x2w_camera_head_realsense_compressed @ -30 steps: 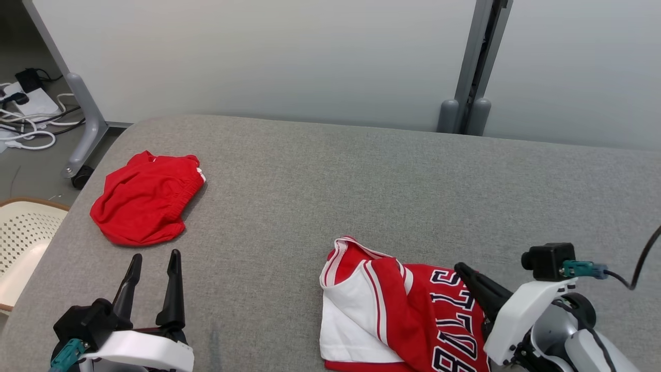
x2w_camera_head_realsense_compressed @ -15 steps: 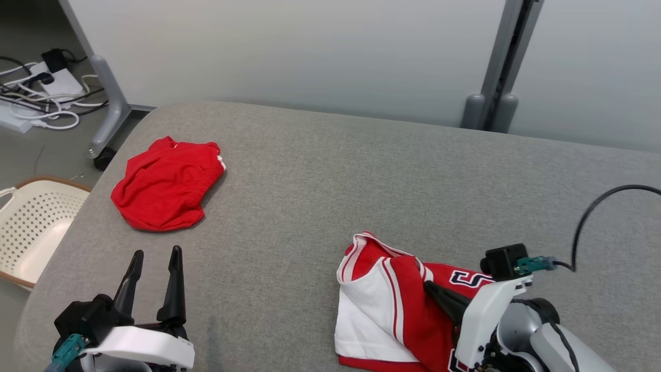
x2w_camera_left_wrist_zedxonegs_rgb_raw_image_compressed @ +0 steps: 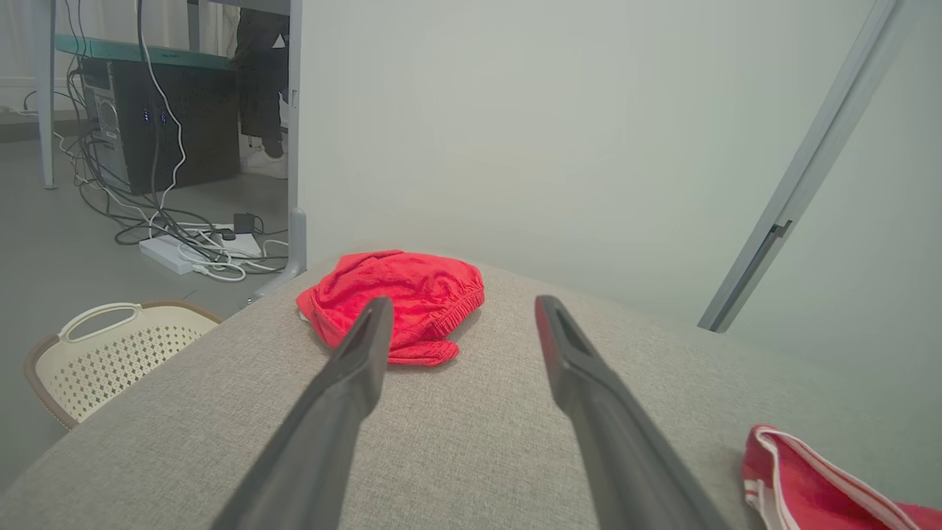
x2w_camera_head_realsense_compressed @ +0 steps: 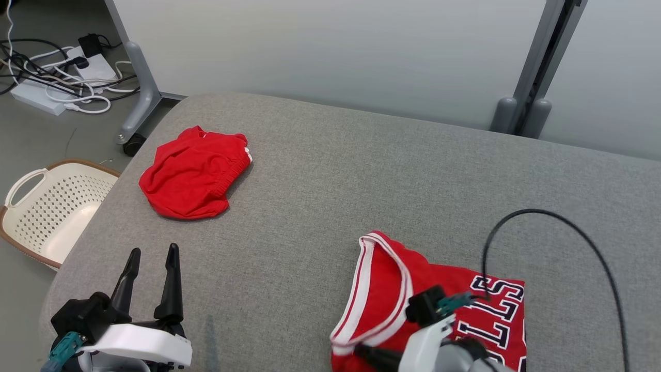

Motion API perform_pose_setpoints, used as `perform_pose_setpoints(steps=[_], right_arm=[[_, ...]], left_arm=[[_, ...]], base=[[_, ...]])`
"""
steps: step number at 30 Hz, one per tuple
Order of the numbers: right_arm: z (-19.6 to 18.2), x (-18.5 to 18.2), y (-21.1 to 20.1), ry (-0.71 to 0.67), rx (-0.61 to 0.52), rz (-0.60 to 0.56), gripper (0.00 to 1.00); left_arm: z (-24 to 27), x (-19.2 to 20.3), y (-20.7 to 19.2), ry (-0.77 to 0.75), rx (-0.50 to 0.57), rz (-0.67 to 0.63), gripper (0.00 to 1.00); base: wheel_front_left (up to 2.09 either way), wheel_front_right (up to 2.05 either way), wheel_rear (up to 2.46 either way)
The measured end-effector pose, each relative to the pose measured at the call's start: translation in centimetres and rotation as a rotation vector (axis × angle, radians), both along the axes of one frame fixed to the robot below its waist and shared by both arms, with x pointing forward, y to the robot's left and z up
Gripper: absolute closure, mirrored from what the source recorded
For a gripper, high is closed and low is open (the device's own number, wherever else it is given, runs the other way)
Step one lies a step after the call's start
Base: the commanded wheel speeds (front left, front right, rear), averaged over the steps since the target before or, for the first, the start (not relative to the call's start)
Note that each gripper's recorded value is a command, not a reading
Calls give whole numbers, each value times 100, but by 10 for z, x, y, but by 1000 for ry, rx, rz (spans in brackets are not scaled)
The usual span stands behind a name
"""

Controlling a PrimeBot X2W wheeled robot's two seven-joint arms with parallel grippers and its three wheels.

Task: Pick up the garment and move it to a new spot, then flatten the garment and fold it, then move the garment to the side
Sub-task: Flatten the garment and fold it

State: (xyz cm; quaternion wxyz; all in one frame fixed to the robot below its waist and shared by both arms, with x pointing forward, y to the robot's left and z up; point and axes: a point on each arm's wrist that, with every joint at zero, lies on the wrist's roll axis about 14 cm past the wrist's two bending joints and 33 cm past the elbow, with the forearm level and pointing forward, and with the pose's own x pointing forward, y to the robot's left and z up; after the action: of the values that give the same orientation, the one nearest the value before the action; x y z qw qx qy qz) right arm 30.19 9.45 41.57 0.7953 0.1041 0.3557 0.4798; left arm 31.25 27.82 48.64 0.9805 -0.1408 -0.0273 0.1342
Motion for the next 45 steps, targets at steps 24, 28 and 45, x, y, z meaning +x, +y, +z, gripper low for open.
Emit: perform_pose_setpoints(steps=[24, 28, 45], right_arm=[[64, 55, -68, -204, 177, -240, 100], [71, 73, -102, -261, 176, -351, 100], [45, 88, -177, -247, 44, -561, 0]], left_arm=[[7, 34, -35, -27, 3, -115, 0], [9, 39, -42, -36, 2, -140, 0], [3, 43, -51, -16, 6, -165, 0]], base=[[0, 0, 0], [0, 0, 0], [0, 0, 0]])
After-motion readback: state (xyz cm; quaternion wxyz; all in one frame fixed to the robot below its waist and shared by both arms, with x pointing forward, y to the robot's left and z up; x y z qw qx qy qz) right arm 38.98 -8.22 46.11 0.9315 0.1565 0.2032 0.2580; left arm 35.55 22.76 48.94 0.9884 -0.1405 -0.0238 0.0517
